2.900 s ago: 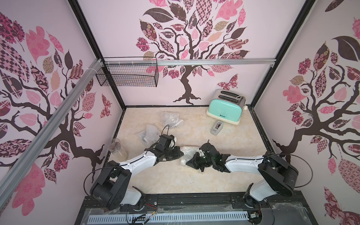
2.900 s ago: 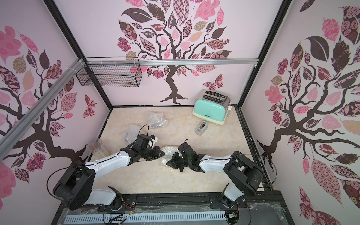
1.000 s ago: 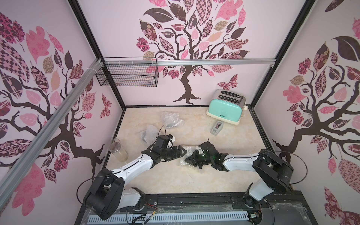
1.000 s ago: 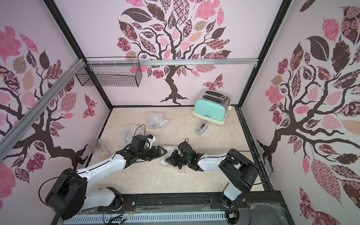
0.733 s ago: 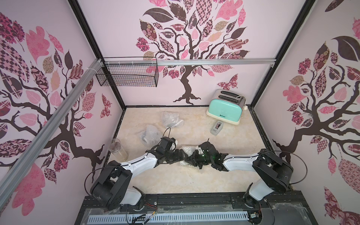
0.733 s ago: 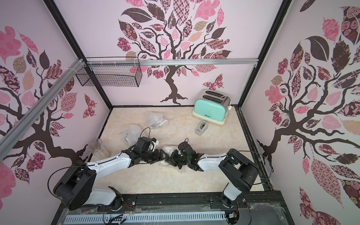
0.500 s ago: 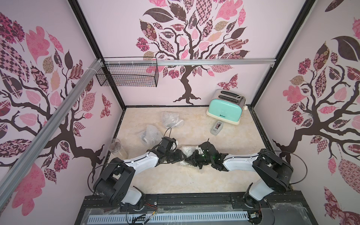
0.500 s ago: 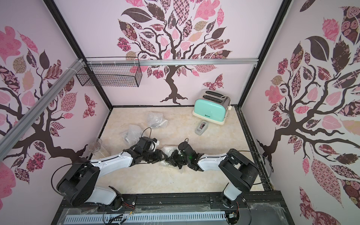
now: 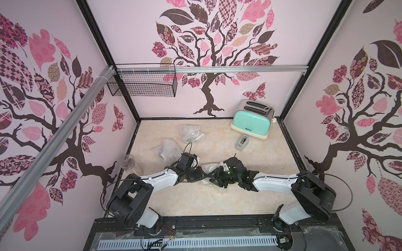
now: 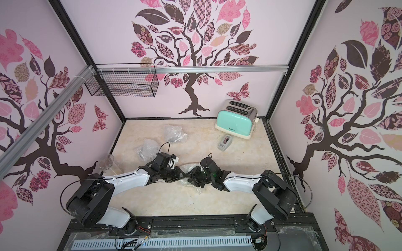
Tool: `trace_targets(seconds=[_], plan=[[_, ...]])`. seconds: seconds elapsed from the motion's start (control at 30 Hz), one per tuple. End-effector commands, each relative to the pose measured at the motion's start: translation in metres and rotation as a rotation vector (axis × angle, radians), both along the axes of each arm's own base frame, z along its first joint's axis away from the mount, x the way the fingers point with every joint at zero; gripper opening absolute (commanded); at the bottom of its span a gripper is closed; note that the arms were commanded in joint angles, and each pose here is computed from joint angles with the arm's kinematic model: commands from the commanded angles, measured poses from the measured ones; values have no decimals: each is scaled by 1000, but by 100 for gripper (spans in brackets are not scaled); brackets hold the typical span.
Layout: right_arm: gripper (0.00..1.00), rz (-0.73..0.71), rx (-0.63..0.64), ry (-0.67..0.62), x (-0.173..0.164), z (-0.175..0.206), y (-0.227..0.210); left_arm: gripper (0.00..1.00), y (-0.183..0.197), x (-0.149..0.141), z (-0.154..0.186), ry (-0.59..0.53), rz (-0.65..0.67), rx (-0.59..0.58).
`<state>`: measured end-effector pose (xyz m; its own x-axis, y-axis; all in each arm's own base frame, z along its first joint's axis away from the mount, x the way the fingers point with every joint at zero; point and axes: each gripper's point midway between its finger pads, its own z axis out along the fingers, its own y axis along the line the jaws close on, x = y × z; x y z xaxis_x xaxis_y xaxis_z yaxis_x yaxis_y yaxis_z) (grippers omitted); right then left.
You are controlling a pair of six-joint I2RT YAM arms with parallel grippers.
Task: Wrap bowls in bubble wrap
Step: Stick the tape on the bubble wrap.
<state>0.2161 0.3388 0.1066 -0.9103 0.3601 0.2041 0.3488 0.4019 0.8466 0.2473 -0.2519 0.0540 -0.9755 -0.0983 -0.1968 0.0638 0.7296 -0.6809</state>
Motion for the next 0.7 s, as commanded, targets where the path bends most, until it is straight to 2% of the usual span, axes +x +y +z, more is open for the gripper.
trace_targets(seconds=[0.0,0.17,0.3,0.4,0.47,0.67], plan=[[43,7,-45,40,-12,-9,-11,19,5,4,-9,-4,14,40],[40,44,-52,-5,-19,5,-15,19,4,4,-7,-6,12,35],[29,94,-90,-153,-13,27,-16,18,3,5,-3,-11,11,29],[14,84,-89,-191,-4,28,-11,18,2,5,-2,-14,8,25],[8,104,-80,-181,1,24,-1,18,2,5,-2,-12,8,26],[6,122,-102,-135,11,-4,15,17,4,3,-1,-12,4,31]])
